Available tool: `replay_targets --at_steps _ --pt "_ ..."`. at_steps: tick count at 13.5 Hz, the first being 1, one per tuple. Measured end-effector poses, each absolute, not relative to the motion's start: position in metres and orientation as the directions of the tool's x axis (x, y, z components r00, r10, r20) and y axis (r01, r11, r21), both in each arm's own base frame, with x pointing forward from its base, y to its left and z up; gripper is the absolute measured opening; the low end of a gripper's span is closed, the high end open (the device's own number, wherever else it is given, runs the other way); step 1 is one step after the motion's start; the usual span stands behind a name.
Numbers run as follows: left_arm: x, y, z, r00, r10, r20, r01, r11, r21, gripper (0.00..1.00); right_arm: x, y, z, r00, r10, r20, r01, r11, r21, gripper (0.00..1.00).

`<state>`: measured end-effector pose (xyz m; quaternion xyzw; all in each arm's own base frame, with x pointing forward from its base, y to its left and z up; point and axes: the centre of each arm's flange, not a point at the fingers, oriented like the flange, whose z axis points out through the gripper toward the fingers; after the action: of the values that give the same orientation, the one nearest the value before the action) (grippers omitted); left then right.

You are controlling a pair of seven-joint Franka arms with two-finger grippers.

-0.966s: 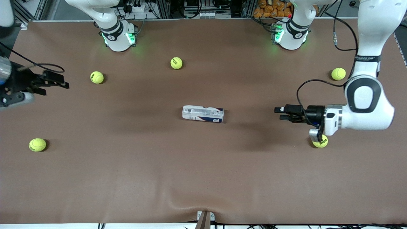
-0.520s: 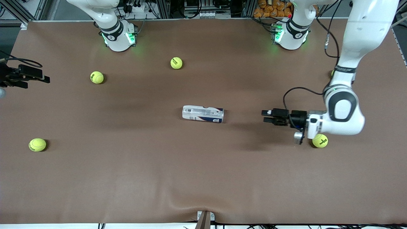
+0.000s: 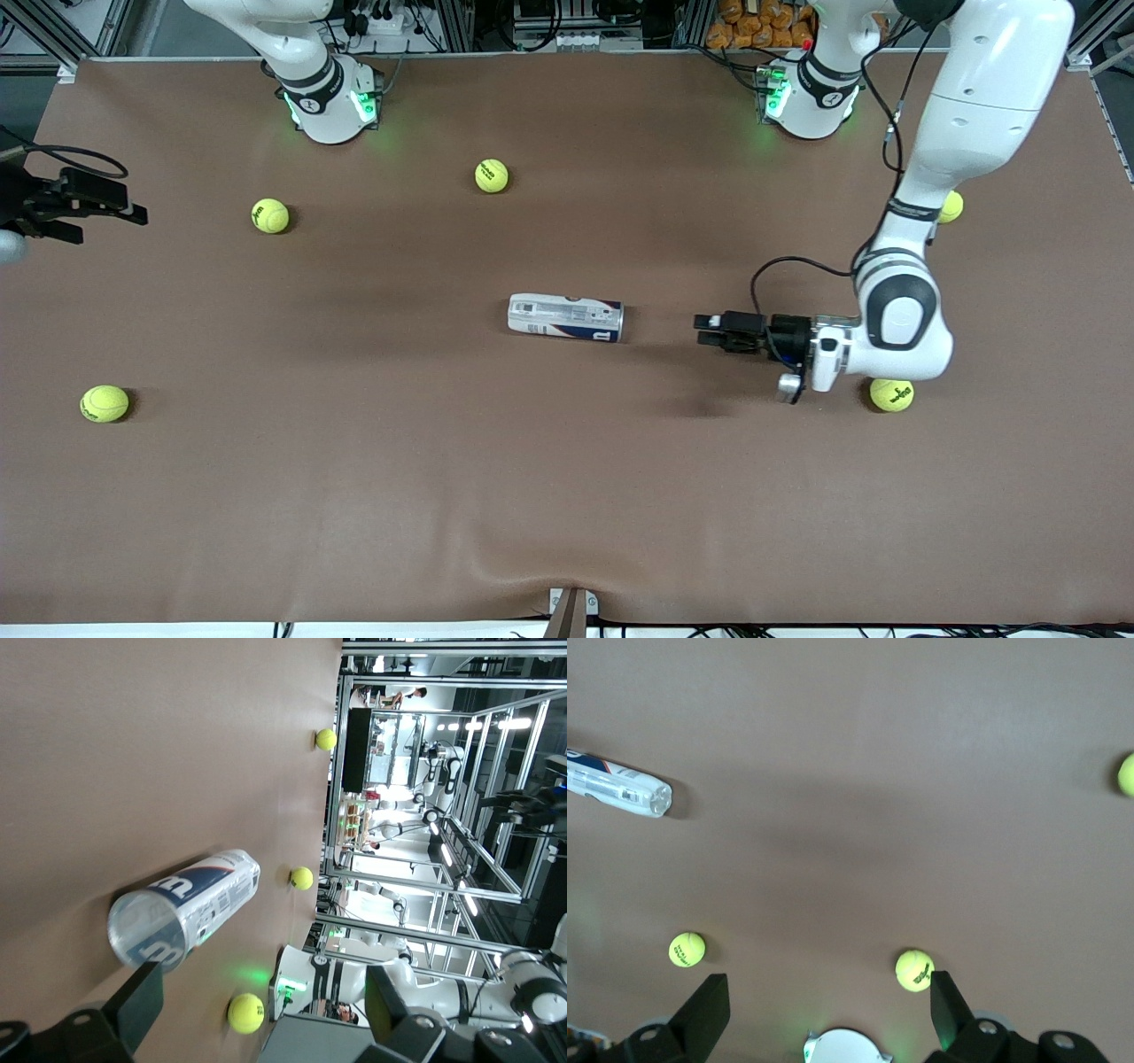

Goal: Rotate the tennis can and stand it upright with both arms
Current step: 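Move the left gripper toward the can's bottom end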

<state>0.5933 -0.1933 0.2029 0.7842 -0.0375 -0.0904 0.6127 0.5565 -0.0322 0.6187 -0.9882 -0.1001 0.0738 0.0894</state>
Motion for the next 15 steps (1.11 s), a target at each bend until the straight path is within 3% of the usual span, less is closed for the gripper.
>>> replay_targets --at_steps 8,15 --pt "0.57 -0.26 0.148 0.985 -0.09 -0.144 0.12 -0.232 0.965 1.0 0.551 -0.03 0.626 0.962 0.22 -0.159 0.195 -0.968 -0.162 1.0" --pt "0.556 -0.278 0.135 0.985 -0.064 -0.162 0.143 -0.237 0.961 1.0 0.558 -0.045 0.624 0.976 0.162 -0.142 0.15 -0.984 -0.095 1.0"
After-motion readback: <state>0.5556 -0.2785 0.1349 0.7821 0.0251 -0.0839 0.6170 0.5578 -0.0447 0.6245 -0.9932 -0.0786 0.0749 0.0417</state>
